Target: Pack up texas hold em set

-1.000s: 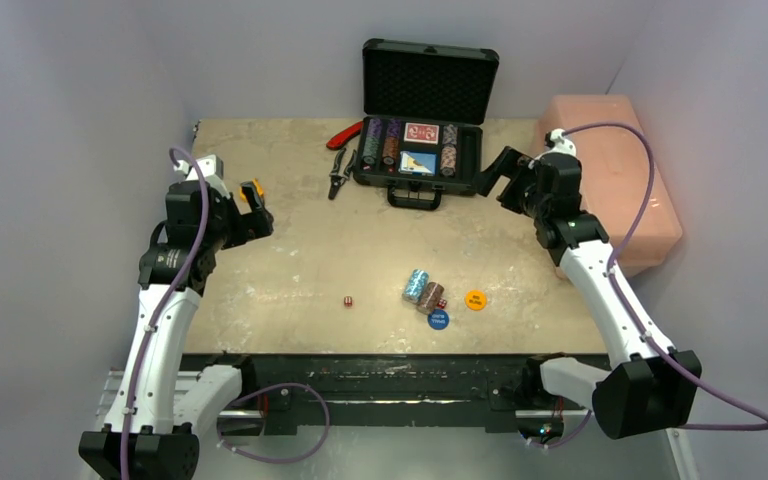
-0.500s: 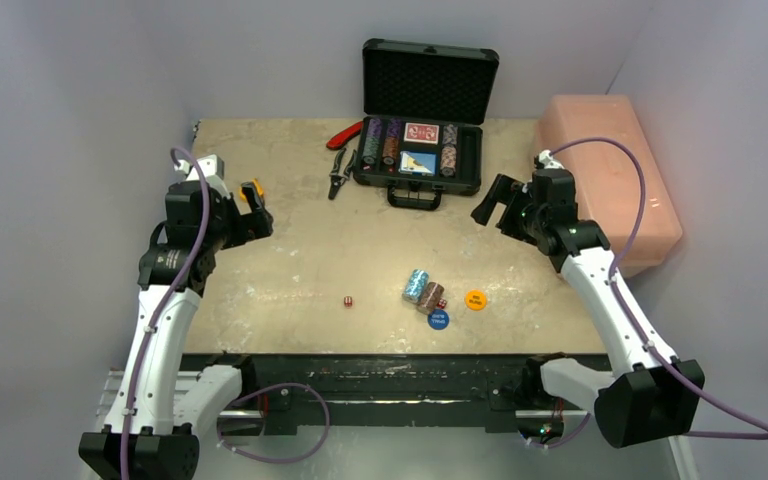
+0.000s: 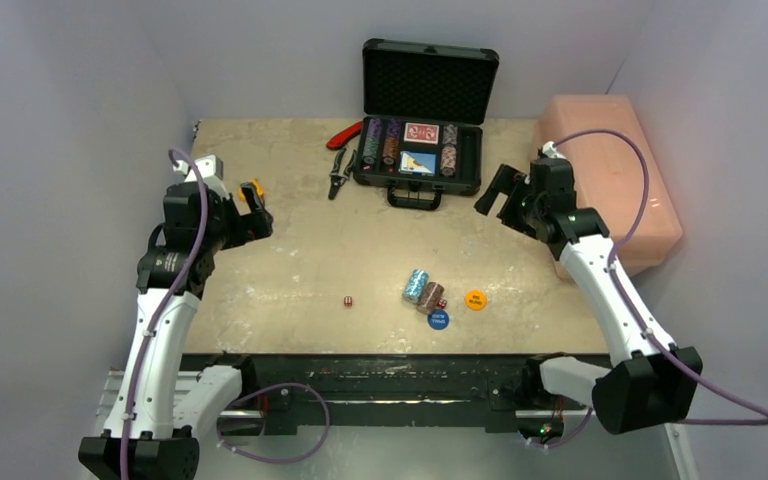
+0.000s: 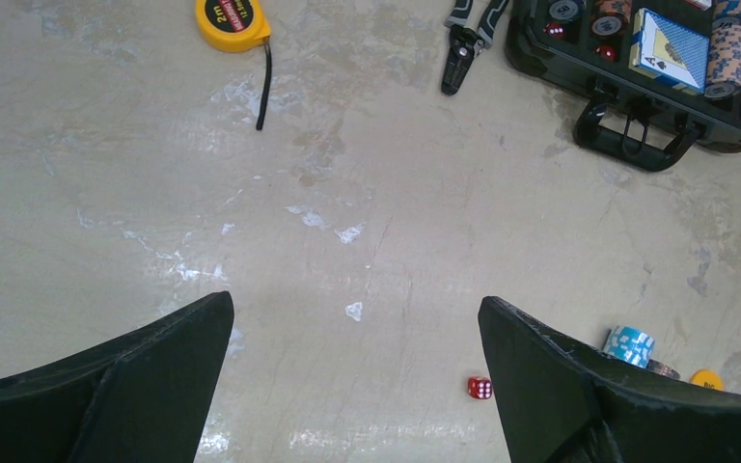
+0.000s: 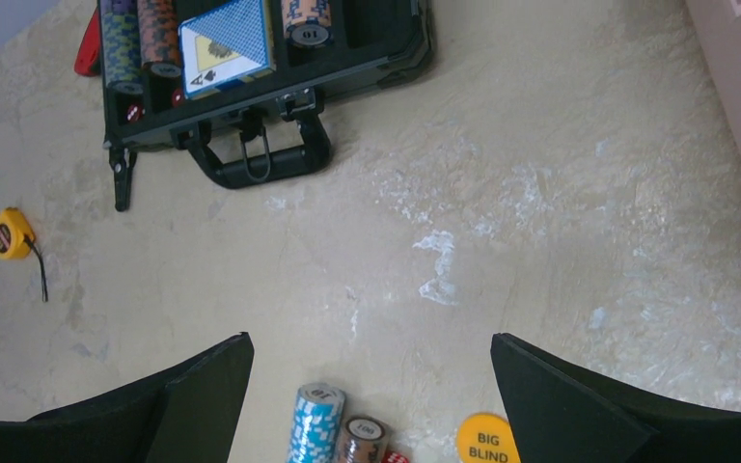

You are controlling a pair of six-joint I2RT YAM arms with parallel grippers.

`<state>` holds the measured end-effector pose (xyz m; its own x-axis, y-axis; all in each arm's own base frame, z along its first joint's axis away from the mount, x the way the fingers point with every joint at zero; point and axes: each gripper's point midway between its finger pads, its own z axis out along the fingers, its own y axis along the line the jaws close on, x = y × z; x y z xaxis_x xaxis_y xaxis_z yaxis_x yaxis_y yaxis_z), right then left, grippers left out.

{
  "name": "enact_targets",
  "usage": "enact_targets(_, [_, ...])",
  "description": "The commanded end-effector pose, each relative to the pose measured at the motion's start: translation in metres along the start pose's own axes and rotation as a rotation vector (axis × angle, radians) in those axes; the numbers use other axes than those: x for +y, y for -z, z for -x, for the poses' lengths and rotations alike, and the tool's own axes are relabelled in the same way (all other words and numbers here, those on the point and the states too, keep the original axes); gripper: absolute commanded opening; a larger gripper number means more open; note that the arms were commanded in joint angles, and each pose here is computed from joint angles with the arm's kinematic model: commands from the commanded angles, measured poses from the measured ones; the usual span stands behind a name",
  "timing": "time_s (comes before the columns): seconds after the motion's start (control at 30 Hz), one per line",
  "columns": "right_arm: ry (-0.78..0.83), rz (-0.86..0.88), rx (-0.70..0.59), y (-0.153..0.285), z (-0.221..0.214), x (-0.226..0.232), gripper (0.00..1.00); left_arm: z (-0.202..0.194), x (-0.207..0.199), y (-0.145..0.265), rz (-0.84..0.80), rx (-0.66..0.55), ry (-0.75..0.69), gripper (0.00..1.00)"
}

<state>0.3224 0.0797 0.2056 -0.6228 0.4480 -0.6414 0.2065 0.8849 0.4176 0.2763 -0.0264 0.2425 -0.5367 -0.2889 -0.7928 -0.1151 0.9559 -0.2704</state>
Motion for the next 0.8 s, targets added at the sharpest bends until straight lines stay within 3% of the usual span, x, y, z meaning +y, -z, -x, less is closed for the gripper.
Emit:
enact_targets(0.0, [-0.068, -0.042, -0.081, -0.018, 0.037, 0.011, 0.99, 0.024, -0.005, 0.012, -0.018, -0.092, -0.005, 0.99])
enact_targets(0.3, [-0.119, -0.147, -0.053, -0.086, 0.069, 0.02, 0.99, 0.022, -0.005, 0.009, -0.015, -0.073, -0.007, 0.99])
enact_targets(0.47, [-0.1, -0.191, 0.006, -0.118, 0.066, 0.018, 0.99, 0.021, -0.006, 0.008, -0.021, -0.064, -0.006, 0.99])
enact_targets(0.77, [-0.122, -0.275, 0.041, -0.106, 0.033, -0.01, 0.99, 0.02, -0.012, 0.005, -0.047, -0.038, -0.011, 0.99])
